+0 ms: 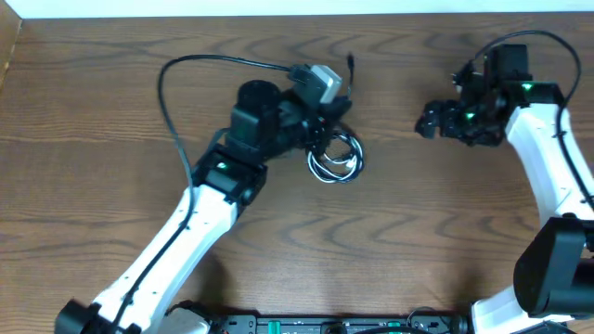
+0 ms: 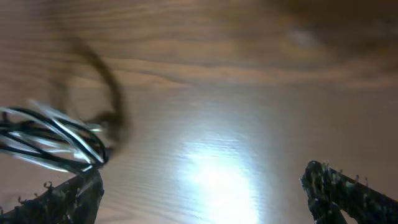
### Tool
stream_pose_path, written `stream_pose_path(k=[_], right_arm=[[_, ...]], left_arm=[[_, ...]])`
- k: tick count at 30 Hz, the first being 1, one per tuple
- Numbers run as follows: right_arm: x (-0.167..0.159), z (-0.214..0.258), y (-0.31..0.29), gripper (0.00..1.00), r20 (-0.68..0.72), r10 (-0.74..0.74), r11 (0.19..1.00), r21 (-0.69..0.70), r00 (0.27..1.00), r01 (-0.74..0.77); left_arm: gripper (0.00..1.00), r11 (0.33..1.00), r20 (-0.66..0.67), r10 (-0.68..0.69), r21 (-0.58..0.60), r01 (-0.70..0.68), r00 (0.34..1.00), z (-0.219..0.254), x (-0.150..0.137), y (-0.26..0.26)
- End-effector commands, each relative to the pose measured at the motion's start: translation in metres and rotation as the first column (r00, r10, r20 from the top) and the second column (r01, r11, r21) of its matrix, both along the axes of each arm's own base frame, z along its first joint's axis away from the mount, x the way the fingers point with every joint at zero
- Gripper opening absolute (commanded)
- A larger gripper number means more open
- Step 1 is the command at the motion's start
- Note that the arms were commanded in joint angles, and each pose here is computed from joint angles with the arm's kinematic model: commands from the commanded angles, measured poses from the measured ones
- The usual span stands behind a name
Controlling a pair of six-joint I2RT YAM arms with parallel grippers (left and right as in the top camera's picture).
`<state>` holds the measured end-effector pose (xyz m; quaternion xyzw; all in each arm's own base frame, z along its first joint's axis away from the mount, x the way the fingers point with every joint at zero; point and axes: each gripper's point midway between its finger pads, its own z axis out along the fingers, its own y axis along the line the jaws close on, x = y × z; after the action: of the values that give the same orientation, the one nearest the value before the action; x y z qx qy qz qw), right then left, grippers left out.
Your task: Untangle cables
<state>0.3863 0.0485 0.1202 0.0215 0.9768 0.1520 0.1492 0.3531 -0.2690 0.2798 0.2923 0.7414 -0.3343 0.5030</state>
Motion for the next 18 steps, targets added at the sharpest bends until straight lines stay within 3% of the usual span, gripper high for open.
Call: stream_pose_path(k=[1,4,9,11,13,18], right_arm=[[-0.012,-0.013,0.048,0.99,0.003,0.145,0.985,0.091,0.989,-0.144],[-0.029,-0.031,0.105,0.99,0.044,0.285,0.94,0.181,0.958,-0.288],[-0.048,-0.049,0.172,0.99,0.177,0.445,0.86,0.188,0.878,-0.474],[-0.044,-0.045,0.201,0.99,0.299,0.485,0.821,0.167,0.822,-0.546],[-0.03,-0.045,0.217,0.94,0.383,0.491,0.803,0.15,0.783,-0.577],[-0.019,-0.061,0.222,0.91,0.404,0.489,0.8,0.143,0.773,-0.582]], left_arm=[[0.08,0.997,0.081,0.074,-0.026,-0.073,0.994,0.033,0.008,0.025],[0.08,0.987,0.113,0.156,-0.041,-0.152,0.981,0.045,0.02,0.047],[0.08,0.983,0.138,0.171,-0.093,-0.159,0.975,0.062,0.022,0.049],[0.08,0.981,0.104,0.17,-0.117,-0.157,0.98,0.062,0.021,0.047],[0.08,0.989,0.099,0.086,-0.128,-0.073,0.991,0.063,0.01,0.037],[0.08,0.989,0.094,0.055,-0.143,-0.041,0.994,0.067,0.004,0.034]])
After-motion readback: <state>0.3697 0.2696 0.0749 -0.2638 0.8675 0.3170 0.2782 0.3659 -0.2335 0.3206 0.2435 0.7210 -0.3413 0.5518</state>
